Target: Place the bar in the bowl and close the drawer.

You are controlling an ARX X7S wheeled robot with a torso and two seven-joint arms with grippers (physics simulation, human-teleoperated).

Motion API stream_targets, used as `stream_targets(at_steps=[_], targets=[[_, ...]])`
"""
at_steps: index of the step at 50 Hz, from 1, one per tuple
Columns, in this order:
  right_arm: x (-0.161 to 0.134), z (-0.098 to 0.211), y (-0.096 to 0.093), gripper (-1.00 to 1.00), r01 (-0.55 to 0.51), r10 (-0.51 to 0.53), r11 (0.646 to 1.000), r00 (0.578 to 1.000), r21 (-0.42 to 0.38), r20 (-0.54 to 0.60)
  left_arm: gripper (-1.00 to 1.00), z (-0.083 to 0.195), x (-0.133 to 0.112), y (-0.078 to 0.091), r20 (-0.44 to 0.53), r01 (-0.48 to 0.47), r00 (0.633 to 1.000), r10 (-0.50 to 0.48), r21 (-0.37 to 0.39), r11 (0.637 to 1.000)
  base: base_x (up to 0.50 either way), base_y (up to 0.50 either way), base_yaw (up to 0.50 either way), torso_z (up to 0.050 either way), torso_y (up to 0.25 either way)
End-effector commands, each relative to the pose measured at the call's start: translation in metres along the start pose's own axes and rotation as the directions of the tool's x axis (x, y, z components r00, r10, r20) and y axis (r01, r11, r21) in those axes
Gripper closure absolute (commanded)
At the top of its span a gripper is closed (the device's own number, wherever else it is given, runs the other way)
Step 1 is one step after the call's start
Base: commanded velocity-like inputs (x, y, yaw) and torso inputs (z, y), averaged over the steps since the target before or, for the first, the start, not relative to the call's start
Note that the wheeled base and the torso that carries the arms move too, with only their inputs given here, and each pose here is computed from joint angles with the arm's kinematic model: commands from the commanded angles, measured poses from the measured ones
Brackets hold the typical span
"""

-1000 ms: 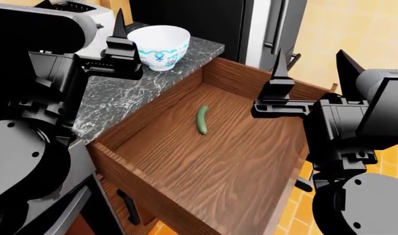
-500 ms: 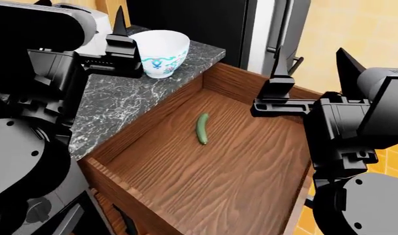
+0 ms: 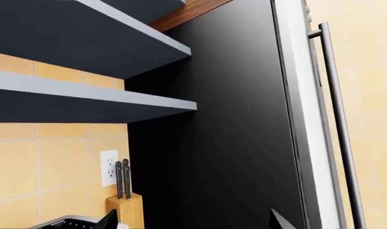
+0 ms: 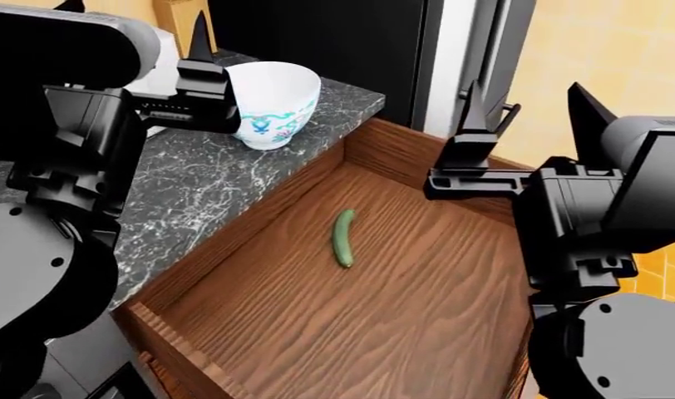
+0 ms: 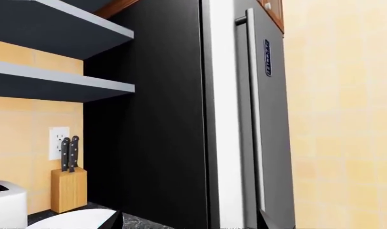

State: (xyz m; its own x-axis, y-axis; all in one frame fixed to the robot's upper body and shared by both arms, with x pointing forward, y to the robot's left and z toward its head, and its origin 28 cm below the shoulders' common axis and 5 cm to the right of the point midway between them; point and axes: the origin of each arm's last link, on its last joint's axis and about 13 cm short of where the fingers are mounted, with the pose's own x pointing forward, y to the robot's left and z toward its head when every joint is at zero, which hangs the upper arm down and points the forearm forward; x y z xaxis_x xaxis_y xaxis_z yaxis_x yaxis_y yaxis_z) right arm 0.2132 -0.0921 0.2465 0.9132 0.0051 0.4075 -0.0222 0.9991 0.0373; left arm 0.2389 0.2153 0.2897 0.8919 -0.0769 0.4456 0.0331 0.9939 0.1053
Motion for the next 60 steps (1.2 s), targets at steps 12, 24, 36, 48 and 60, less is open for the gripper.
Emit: stream_targets(at_steps=[12,24,36,48,60], targets=[[0.001,-0.001,0.0,-1.0,0.0,0.0,1.0,1.0,-0.019,-0.001,-1.0,0.0,-0.002,0.001,0.001,-0.003,1.0,0.003,0.0,1.0,0.12,0.08,0.0,0.0,0.0],[-0.002,0.002,-0.002,-1.0,0.021,-0.021,1.0,1.0,0.0,0.008,-1.0,0.0,-0.002,0.001,0.002,-0.003,1.0,0.003,0.001,1.0,0.01,0.01,0.0,0.0,0.0],[-0.009,-0.001,-0.016,-1.0,0.095,-0.095,0.995,0.995,-0.031,-0.005,-1.0,-0.002,-0.002,0.0,-0.005,0.001,1.0,-0.001,-0.001,1.0,0.0,0.0,0.0,0.0,0.0],[-0.028,-0.01,-0.034,-1.0,0.181,-0.185,0.98,0.982,-0.08,-0.045,-1.0,-0.002,0.0,-0.002,-0.004,0.018,1.0,-0.018,-0.004,1.0,0.0,0.0,0.0,0.0,0.0],[-0.057,-0.03,-0.055,-1.0,0.294,-0.312,0.944,0.944,-0.15,-0.111,-1.0,-0.007,0.003,-0.007,-0.012,0.031,0.999,-0.031,-0.01,0.999,0.0,0.0,0.0,0.0,0.0]])
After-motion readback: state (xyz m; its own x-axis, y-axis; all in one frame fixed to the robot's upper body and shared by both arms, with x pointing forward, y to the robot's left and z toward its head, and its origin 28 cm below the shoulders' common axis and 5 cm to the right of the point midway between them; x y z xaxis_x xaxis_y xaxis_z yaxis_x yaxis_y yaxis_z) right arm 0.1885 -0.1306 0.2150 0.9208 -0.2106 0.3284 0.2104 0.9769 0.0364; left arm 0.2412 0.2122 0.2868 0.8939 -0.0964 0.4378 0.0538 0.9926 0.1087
